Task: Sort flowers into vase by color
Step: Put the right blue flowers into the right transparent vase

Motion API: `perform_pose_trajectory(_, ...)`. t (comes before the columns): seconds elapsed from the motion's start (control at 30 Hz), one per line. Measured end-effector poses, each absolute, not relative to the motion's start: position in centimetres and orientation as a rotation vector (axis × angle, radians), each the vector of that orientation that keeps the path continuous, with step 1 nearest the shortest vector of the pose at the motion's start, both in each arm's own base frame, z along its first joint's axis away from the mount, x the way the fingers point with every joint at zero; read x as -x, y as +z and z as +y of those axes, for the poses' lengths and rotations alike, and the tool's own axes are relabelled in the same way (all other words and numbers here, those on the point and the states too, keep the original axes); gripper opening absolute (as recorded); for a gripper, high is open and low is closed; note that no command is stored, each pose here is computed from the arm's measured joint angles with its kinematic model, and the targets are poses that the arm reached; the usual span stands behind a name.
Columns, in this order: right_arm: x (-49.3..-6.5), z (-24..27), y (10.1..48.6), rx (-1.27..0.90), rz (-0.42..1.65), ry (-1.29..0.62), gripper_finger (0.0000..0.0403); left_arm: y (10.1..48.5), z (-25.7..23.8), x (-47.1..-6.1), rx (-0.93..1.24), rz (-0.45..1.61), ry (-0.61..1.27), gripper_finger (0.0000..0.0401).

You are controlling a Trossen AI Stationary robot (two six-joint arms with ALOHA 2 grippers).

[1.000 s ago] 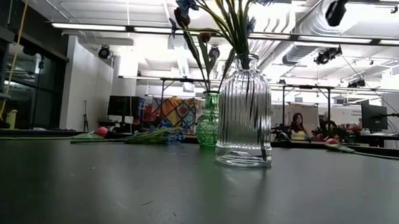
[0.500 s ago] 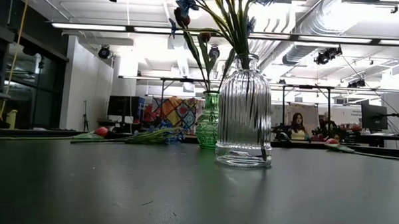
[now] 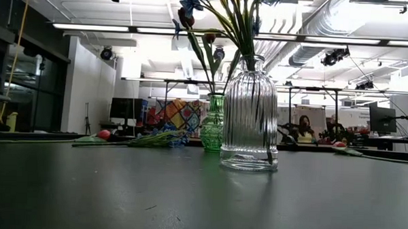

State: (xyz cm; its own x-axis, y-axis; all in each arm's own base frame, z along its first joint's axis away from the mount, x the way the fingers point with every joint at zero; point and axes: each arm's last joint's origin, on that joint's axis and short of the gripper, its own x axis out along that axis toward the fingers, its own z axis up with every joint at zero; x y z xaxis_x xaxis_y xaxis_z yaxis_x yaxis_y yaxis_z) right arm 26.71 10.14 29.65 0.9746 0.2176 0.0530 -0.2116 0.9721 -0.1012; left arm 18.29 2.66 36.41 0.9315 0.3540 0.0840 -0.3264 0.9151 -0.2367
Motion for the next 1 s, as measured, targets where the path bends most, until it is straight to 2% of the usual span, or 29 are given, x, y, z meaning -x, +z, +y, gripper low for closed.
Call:
perform_pose_trajectory(0.3,-27.7,10.2,27.9,0.12,0.012,0.123,0.0,36.4,2.7,-18.3,0.201,-0.124,0.37,0.0234)
perform_pose_trajectory(0.67,-27.0,9.8,29.3,0.153,-0.045,0.074,0.0,36.4,2.7,-18.3,0.187,-0.121,0.373,0.0234)
perform_pose_trajectory(1.0,-27.0,9.7,28.3,0.174,0.049,0.066,0.0,36.4,2.7,-18.3,0.184,-0.116,0.379,0.0234)
